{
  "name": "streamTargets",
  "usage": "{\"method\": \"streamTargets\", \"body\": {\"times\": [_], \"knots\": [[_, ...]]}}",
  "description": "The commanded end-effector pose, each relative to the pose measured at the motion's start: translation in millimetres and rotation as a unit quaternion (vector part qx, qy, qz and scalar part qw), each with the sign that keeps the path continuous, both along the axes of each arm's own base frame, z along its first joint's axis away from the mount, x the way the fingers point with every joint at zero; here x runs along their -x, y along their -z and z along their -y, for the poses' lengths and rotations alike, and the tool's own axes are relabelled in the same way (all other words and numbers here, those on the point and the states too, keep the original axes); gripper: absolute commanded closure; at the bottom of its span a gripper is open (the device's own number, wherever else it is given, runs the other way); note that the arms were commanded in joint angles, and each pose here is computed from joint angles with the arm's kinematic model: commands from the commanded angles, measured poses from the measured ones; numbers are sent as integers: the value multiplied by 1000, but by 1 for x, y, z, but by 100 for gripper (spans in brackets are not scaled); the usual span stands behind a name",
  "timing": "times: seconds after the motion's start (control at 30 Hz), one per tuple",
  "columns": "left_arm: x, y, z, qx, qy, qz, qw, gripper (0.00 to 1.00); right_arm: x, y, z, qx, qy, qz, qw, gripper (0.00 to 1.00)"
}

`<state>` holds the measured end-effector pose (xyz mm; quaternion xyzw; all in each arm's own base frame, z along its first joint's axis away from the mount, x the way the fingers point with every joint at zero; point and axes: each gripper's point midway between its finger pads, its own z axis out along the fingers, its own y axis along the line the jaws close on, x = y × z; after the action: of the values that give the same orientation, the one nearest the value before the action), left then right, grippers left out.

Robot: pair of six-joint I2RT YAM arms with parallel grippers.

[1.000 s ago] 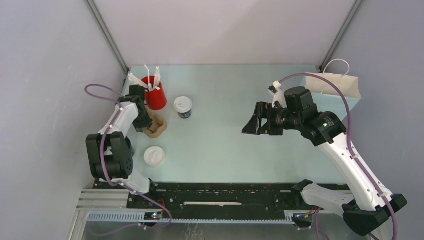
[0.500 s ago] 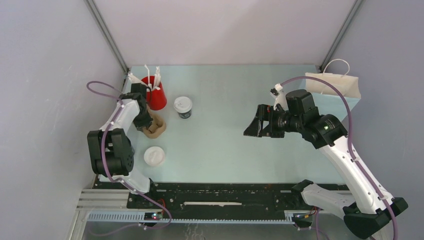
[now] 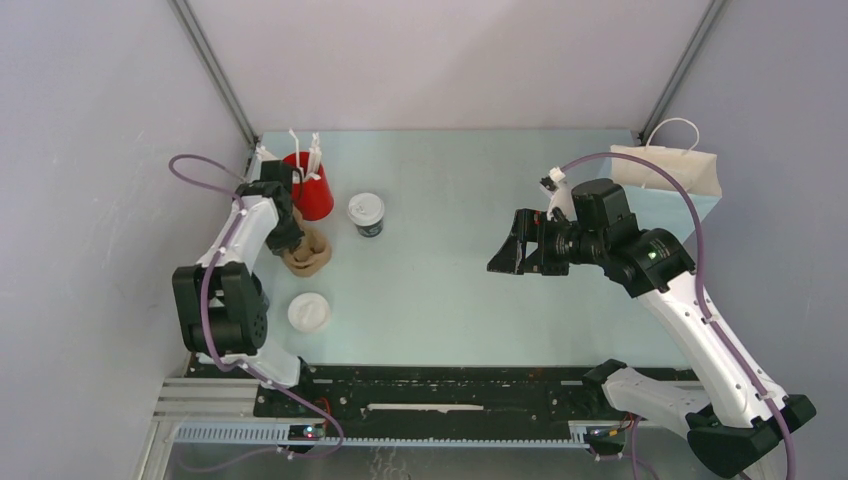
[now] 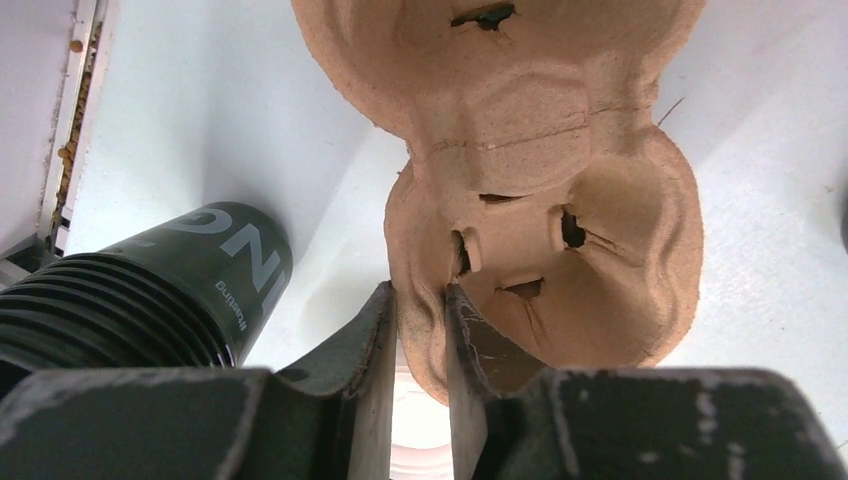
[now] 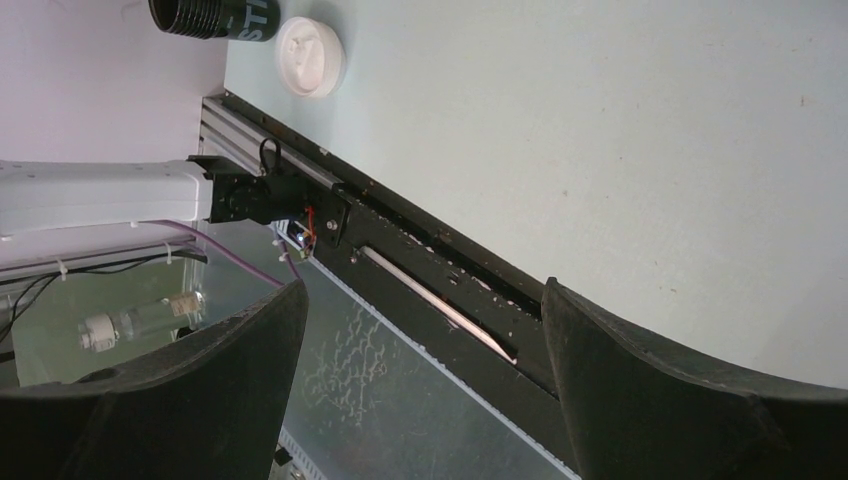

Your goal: Pack the takeout coffee

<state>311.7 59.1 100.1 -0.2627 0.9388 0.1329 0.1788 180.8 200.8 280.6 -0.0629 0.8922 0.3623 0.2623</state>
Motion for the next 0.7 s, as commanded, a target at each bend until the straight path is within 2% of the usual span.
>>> {"method": "streamTargets", "body": {"times": [0.0, 0.67], "knots": [[-14, -43, -3, -17, 1, 76, 997, 99, -3, -3, 0, -1, -9, 17, 1000, 5], [-5, -84, -6, -25, -28, 174, 984, 100, 0, -6, -3, -14, -7, 5, 1000, 5]]}}
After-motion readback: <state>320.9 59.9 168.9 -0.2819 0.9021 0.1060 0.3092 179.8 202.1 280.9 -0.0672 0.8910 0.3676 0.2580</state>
